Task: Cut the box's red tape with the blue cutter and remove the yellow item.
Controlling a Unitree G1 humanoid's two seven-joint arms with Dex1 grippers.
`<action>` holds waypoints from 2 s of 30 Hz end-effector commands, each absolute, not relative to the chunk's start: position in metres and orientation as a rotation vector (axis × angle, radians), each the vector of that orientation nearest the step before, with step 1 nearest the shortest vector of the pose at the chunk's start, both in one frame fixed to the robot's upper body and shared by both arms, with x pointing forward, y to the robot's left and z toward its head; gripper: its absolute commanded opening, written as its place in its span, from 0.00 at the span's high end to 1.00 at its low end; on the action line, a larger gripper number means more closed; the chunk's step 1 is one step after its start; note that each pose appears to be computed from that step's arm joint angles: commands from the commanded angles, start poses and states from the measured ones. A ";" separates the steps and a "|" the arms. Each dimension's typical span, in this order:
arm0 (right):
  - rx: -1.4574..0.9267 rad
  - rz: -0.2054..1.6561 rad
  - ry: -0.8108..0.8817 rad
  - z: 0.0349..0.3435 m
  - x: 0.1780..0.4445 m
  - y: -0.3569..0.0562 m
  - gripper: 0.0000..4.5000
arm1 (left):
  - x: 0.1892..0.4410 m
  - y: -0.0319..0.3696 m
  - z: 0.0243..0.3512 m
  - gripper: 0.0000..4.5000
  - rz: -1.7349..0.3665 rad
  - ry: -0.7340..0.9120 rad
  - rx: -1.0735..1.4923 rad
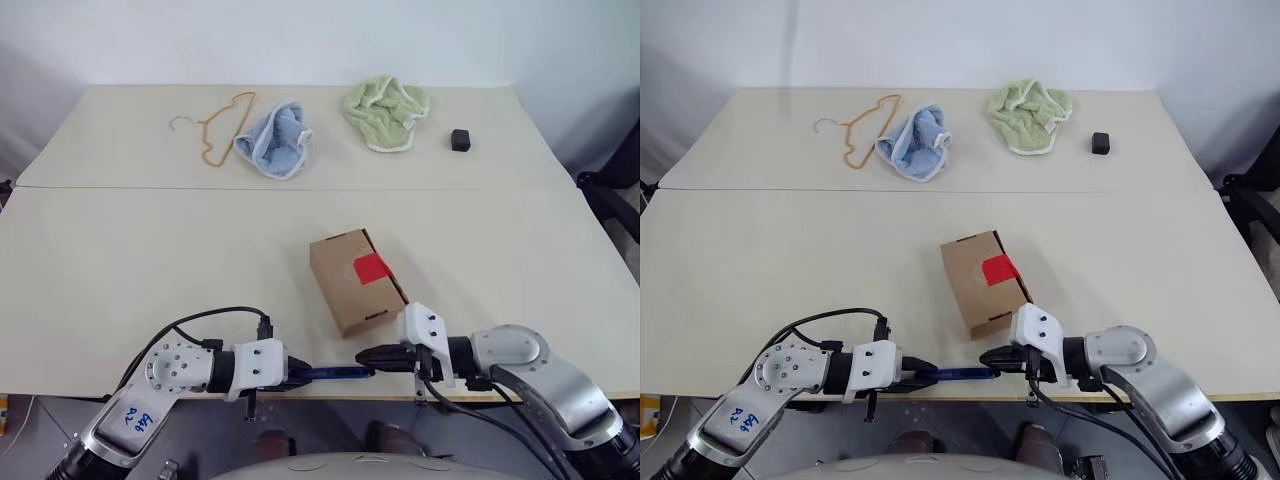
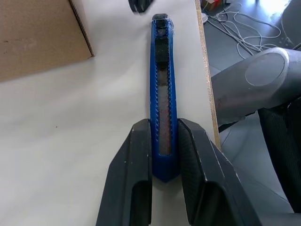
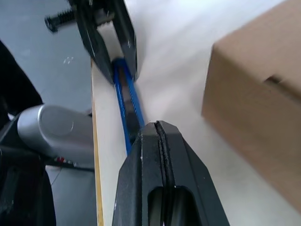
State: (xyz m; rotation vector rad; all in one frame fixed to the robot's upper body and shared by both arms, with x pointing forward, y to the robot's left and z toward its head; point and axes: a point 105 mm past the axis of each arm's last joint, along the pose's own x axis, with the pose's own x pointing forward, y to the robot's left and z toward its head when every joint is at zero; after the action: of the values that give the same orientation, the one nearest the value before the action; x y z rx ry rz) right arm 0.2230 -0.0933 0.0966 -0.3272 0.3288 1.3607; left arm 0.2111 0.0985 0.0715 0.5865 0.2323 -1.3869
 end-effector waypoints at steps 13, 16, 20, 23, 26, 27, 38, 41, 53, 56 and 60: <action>-0.436 1.424 0.331 0.077 0.217 -0.101 1.00 | 0.211 0.103 0.051 0.90 -1.362 0.332 0.608; -0.433 1.435 0.327 0.075 0.217 -0.096 1.00 | 0.211 0.102 0.052 0.90 -1.363 0.331 0.609; -0.433 1.474 0.305 0.073 0.216 -0.083 1.00 | 0.212 0.102 0.052 0.90 -1.361 0.332 0.609; -0.420 1.487 0.297 0.073 0.215 -0.074 1.00 | 0.212 0.102 0.052 0.90 -1.360 0.333 0.608; -0.409 1.492 0.292 0.073 0.216 -0.067 1.00 | 0.212 0.102 0.052 0.90 -1.358 0.332 0.607; -0.407 1.494 0.293 0.073 0.216 -0.065 1.00 | 0.212 0.102 0.052 0.90 -1.358 0.332 0.607; -0.046 1.452 0.176 0.140 0.203 -0.085 0.96 | 0.217 0.111 0.062 0.90 -1.320 0.210 0.628; 0.059 1.377 0.217 0.157 0.198 -0.105 0.79 | 0.220 0.117 0.075 0.90 -1.300 0.062 0.652; 0.315 1.110 0.631 0.160 0.197 -0.127 0.01 | 0.226 0.103 0.125 0.90 -1.322 -0.320 0.679; 0.396 1.110 0.634 0.167 0.201 -0.117 0.01 | 0.226 0.098 0.124 0.90 -1.334 -0.334 0.685; 0.465 1.103 0.664 0.171 0.204 -0.106 0.01 | 0.225 0.094 0.122 0.90 -1.351 -0.340 0.697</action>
State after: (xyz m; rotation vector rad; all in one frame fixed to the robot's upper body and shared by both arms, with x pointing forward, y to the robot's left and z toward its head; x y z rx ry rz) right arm 0.2053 -0.1095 0.1654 0.4334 0.6601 1.0965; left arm 0.2279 0.0966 0.1213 0.6860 -0.3172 -1.3379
